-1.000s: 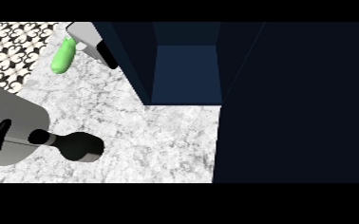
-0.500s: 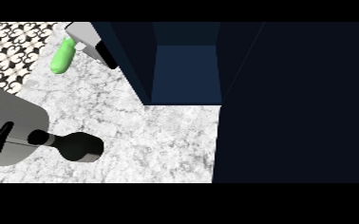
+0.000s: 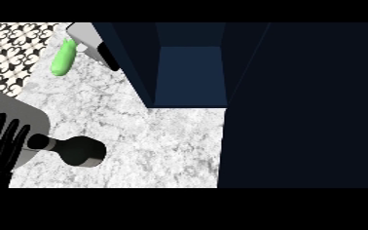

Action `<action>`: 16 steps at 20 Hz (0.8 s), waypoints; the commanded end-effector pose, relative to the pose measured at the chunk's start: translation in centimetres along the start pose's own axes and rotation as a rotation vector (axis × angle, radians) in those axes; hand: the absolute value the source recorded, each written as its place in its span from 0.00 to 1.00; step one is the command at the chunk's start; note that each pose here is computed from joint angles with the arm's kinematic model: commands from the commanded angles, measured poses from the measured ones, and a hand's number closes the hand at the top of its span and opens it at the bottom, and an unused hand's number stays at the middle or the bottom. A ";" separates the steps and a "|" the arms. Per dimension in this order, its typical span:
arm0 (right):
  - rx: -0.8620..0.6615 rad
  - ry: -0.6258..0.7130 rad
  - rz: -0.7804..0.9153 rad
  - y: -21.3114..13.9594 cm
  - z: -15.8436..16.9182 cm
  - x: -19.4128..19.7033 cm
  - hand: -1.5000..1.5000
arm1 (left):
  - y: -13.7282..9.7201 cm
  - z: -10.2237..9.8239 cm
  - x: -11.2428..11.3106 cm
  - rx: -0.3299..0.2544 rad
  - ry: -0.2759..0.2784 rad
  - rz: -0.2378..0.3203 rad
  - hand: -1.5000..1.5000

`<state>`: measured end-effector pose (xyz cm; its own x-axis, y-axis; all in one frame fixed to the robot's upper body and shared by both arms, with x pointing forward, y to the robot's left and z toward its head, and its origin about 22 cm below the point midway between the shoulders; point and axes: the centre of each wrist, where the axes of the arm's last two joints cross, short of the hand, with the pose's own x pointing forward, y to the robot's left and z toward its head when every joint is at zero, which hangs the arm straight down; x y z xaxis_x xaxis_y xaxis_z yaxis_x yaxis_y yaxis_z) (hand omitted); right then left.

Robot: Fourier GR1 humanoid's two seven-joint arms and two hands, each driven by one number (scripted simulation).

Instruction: Pick up the wine, place it into the cabinet and close the cabinet

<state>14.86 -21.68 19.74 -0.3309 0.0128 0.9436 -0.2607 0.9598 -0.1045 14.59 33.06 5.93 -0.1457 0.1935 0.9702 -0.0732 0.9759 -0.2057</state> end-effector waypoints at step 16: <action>0.006 -0.063 -0.025 0.3 2.4 3.1 0.00 | 3.5 -2.3 -7.1 0.004 0.027 -0.007 0.00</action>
<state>15.04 -21.70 20.58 -0.3332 0.0193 0.9427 -0.2368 0.9660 -0.1035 16.77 35.24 -0.77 -0.1246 0.1873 0.9744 -0.0913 0.9757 -0.1993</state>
